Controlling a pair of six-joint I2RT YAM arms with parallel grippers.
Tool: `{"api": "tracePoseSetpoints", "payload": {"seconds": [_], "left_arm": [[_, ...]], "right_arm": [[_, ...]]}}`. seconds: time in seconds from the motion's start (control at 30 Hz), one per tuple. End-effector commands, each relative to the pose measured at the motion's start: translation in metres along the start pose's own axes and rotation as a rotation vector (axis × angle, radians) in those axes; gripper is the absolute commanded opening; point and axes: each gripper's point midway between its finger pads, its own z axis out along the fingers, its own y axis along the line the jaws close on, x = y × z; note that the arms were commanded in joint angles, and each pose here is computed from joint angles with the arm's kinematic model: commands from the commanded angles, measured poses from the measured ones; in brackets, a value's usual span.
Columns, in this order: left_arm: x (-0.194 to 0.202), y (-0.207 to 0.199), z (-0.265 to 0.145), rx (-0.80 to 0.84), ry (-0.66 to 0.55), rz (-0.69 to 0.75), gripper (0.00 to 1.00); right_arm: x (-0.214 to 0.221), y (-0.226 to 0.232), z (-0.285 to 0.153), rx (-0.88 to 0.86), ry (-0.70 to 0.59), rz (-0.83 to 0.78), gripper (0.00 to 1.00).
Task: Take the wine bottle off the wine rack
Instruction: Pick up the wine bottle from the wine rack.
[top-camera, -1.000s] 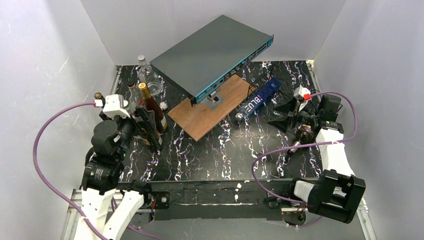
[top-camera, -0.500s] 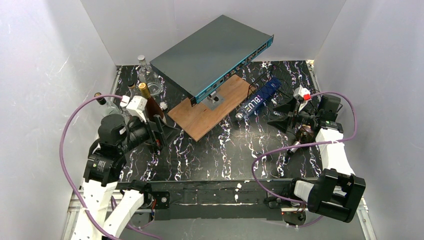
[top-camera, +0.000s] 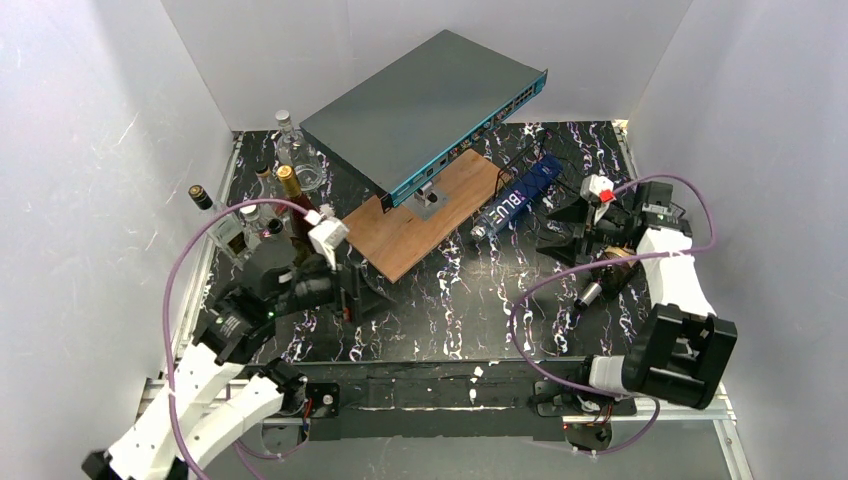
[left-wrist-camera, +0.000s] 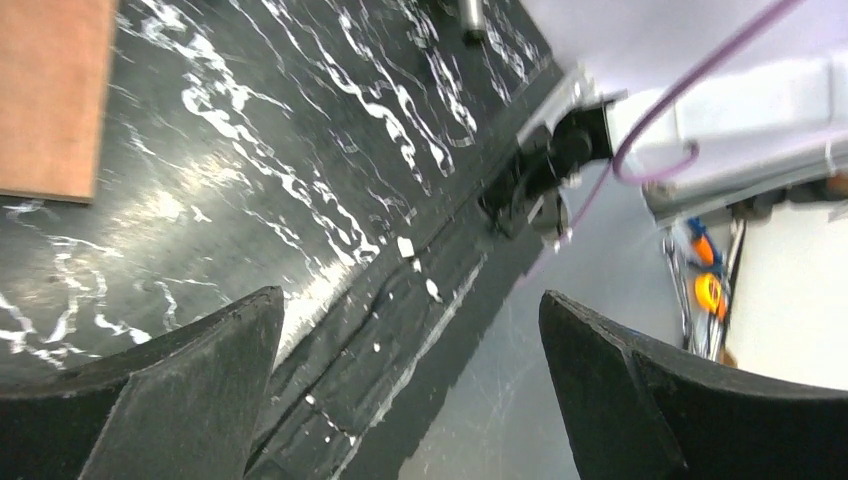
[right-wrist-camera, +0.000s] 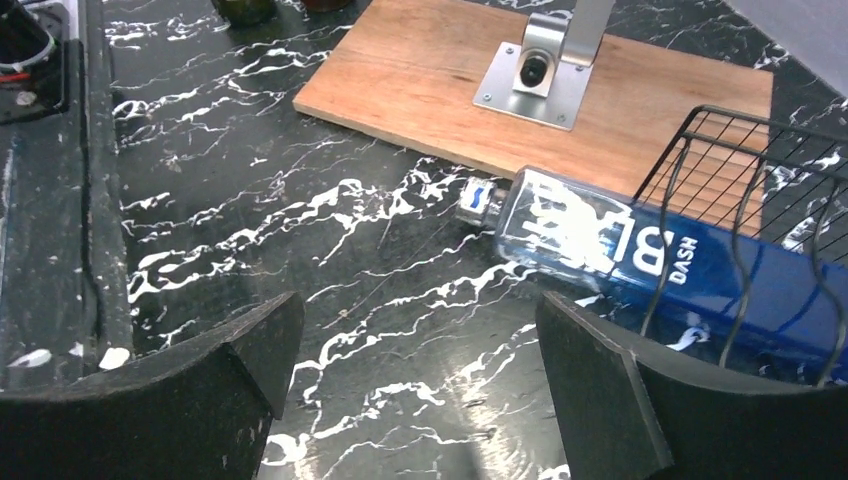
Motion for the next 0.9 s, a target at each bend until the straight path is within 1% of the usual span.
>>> {"api": "tracePoseSetpoints", "payload": {"seconds": [0.0,0.07,0.1,0.17,0.2,0.3,0.33,0.4,0.53,0.87], "left_arm": [[0.013,-0.003,0.031,-0.001,0.028,0.077,0.98],[0.024,-0.002,0.046,0.000,0.038,0.109,0.98],[0.030,0.000,0.053,0.000,0.044,0.129,0.98],[0.043,0.003,0.066,-0.003,0.046,0.164,0.98],[0.052,0.009,0.072,-0.013,0.053,0.171,0.98],[0.064,0.020,0.084,-0.029,0.024,0.185,0.98],[0.067,0.023,0.087,-0.036,0.007,0.190,0.98],[0.072,0.032,0.091,-0.057,-0.027,0.199,0.98],[0.083,0.051,0.090,-0.115,-0.039,0.228,0.98],[0.091,0.062,0.083,-0.134,-0.064,0.236,0.98]], "right_arm": [[-0.007,0.013,0.002,-0.102,0.085,-0.151,0.95],[-0.003,0.017,0.008,-0.172,0.144,-0.206,0.95],[-0.002,0.018,0.011,-0.215,0.172,-0.264,0.95],[0.010,0.025,0.017,-0.325,0.236,-0.348,0.96],[0.015,0.029,0.020,-0.384,0.268,-0.396,0.98],[0.027,0.031,0.030,-0.515,0.345,-0.532,0.98],[0.029,0.027,0.035,-0.532,0.370,-0.566,0.98],[0.032,0.015,0.046,-0.523,0.427,-0.623,0.98],[0.035,-0.015,0.071,-0.475,0.509,-0.764,0.98],[0.044,-0.052,0.111,-0.516,0.566,-0.916,0.99]]}}
